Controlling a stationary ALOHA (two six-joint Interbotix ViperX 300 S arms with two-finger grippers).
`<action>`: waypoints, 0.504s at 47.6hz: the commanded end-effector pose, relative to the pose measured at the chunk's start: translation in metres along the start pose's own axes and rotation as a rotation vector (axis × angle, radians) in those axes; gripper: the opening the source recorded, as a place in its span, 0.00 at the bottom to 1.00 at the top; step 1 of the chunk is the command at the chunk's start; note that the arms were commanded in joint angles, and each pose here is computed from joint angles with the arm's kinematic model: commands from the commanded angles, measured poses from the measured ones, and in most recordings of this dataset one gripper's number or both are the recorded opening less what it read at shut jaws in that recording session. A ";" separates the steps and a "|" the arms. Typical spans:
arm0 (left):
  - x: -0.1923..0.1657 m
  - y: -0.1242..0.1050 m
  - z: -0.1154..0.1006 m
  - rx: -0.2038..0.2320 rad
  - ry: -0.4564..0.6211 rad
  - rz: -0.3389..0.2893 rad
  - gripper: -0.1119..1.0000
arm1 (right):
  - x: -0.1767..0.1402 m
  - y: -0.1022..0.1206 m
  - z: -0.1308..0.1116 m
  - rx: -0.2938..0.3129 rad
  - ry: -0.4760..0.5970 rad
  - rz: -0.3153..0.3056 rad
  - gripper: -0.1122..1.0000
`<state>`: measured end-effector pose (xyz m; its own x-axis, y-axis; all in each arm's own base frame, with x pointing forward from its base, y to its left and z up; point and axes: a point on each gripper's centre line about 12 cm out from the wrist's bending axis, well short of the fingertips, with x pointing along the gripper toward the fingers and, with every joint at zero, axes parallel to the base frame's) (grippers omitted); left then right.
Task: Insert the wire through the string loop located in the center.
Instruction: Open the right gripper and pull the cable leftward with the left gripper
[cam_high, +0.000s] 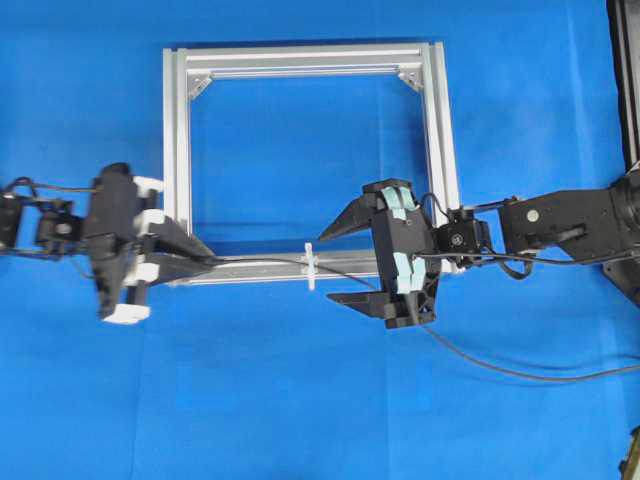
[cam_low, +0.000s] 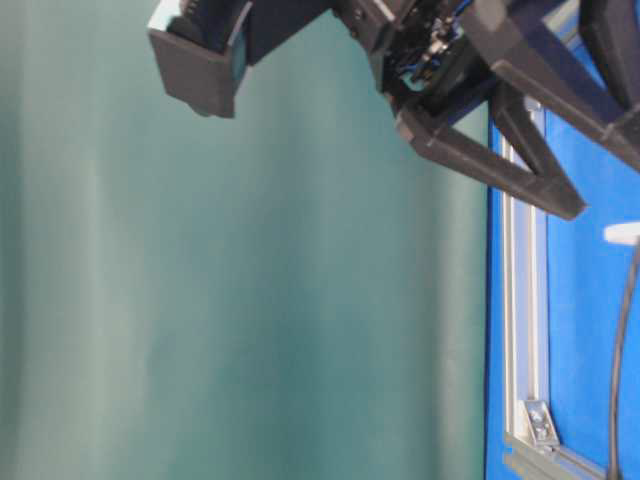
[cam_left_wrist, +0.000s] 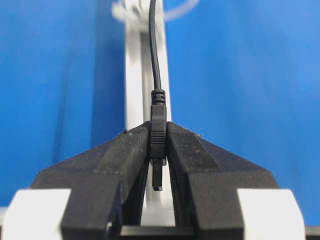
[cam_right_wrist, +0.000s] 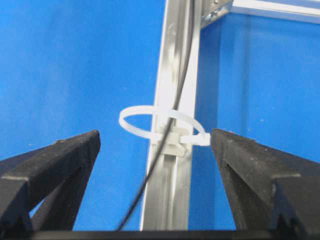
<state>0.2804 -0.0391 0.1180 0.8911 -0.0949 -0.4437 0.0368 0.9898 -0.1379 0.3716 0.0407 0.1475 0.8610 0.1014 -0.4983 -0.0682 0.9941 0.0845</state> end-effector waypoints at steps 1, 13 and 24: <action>-0.016 -0.004 -0.001 0.008 -0.023 -0.020 0.17 | -0.007 0.003 0.015 0.000 -0.044 0.007 0.92; -0.051 -0.003 -0.016 0.015 -0.028 -0.040 0.17 | -0.007 0.003 0.018 0.000 -0.053 0.008 0.92; -0.059 -0.001 -0.029 0.018 0.050 -0.032 0.17 | -0.008 0.004 0.019 -0.001 -0.055 0.009 0.92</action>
<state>0.2135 -0.0365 0.1169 0.8671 -0.1265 -0.4817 0.0674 0.9881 -0.1381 0.3705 0.0411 0.1510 0.8632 0.1028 -0.4943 -0.0699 0.9940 0.0846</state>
